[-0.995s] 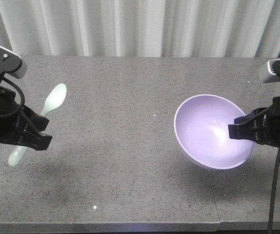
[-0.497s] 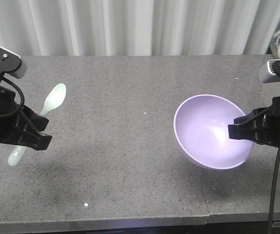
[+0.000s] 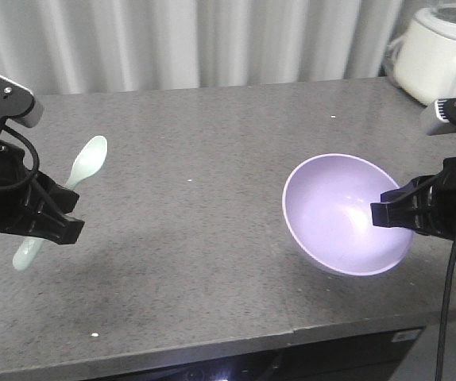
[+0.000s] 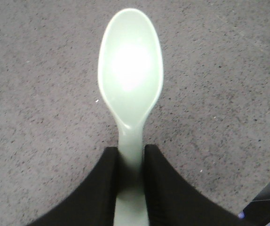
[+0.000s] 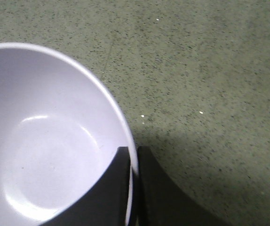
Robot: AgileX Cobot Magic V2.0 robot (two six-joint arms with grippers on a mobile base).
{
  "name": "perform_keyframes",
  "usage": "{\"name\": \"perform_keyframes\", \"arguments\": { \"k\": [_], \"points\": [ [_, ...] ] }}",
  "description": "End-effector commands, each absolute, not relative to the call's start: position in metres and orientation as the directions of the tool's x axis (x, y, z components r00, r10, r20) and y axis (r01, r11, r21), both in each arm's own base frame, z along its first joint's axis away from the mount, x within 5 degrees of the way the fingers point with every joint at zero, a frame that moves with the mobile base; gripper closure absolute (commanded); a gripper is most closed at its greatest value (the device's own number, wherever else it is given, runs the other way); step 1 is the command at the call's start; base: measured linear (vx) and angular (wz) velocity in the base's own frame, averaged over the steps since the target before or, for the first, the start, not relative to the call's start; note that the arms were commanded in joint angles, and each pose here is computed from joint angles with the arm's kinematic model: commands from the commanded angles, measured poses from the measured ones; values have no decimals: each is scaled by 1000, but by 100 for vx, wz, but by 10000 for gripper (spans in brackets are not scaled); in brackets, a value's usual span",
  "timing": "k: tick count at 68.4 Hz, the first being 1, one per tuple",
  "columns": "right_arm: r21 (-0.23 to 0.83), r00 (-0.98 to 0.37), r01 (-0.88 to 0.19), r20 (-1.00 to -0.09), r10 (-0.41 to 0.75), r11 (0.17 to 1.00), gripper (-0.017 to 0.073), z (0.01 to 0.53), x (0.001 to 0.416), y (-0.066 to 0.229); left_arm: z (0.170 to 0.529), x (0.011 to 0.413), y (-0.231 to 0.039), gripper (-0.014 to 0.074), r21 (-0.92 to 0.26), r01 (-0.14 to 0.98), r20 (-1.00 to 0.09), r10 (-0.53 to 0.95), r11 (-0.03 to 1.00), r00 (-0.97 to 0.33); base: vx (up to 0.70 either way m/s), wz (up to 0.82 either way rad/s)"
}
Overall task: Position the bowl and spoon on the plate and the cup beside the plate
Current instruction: 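Drive the base, holding spoon and bowl, toward the counter with the plate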
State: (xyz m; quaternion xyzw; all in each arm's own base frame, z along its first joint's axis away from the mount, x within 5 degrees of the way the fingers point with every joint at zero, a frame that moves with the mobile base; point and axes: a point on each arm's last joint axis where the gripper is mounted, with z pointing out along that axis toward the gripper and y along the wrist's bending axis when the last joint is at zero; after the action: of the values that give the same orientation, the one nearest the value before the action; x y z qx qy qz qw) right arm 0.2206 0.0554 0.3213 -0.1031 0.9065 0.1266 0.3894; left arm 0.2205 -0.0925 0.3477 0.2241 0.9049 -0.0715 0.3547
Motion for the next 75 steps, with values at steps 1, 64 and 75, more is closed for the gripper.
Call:
{"name": "perform_keyframes", "arguments": {
  "k": [1,64,75],
  "points": [
    [142,-596,-286,-801,-60,948,563,339,222,55,365,220,-93,518,25,450,-750,314,893,-582,-2,-34],
    [143,-596,-286,-801,-59,947,563,339,221,55,365,220,-93,518,25,450,-750,314,893,-582,0,-43],
    [143,-596,-286,-801,-59,947,563,339,221,55,365,220,-93,518,25,450,-750,314,893,-582,-1,-42]
  ]
}}
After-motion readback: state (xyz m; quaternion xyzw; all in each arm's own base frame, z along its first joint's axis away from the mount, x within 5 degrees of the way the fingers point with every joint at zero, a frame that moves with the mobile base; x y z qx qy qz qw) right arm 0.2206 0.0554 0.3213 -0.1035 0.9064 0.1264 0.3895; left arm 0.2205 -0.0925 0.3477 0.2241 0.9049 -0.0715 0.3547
